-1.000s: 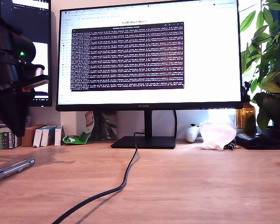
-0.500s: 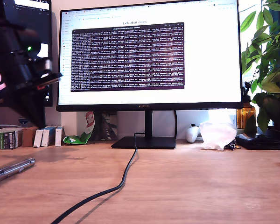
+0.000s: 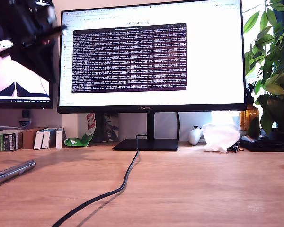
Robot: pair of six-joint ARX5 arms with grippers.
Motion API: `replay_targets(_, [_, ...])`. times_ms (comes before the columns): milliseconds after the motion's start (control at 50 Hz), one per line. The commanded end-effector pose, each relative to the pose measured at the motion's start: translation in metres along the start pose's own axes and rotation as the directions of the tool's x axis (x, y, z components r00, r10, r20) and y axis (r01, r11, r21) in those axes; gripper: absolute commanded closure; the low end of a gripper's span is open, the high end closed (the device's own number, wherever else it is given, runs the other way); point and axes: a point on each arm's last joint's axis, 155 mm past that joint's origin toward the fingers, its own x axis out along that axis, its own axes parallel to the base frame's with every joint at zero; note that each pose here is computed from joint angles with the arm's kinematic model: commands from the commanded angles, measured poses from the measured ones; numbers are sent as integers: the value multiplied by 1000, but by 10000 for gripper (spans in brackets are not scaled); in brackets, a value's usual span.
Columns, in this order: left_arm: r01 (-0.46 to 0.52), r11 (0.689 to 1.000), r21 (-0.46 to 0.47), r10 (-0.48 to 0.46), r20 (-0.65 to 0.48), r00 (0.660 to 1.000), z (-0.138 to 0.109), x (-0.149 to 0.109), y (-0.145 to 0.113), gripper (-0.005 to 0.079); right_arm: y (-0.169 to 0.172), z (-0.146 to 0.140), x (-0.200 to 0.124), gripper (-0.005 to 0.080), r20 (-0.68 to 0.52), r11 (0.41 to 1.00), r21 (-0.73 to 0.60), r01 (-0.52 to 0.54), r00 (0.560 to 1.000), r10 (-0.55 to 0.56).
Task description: Pick the metallic laser pointer with your right arm, pass it to your left arm, then place it down to the left side of the table
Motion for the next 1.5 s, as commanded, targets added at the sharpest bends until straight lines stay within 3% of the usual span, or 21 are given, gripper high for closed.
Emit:
replay_targets(0, [3,1000,21,-4,21,1000,-6,-10,-7,763,4,-9,2,734,-18,1000,14,-28,999,28])
replay_targets(280, [3,997,73,-15,168,986,12,-60,-27,763,29,-13,1,735,-21,985,63,-160,987,161])
replay_targets(520, [-8,992,126,-24,247,969,22,-80,-46,763,31,-20,2,735,-23,984,66,-167,985,169])
replay_targets(700, [-103,987,123,60,314,947,6,-89,-39,763,32,-31,2,735,-56,983,47,-177,982,180])
replay_targets(900, [-165,983,80,118,411,904,-16,-110,-26,763,58,-29,-5,735,-48,949,20,-313,948,314])
replay_targets(1040, [-181,982,62,136,435,890,-38,-108,-17,763,78,-30,-12,735,-52,914,-25,-405,913,404])
replay_targets(1260, [-221,975,21,179,511,841,-60,-91,2,763,84,-38,-13,735,-61,901,-74,-427,904,424])
replay_targets(1480, [-222,975,27,171,552,816,-70,-72,4,763,67,-91,-5,735,-129,917,-174,-360,931,341])
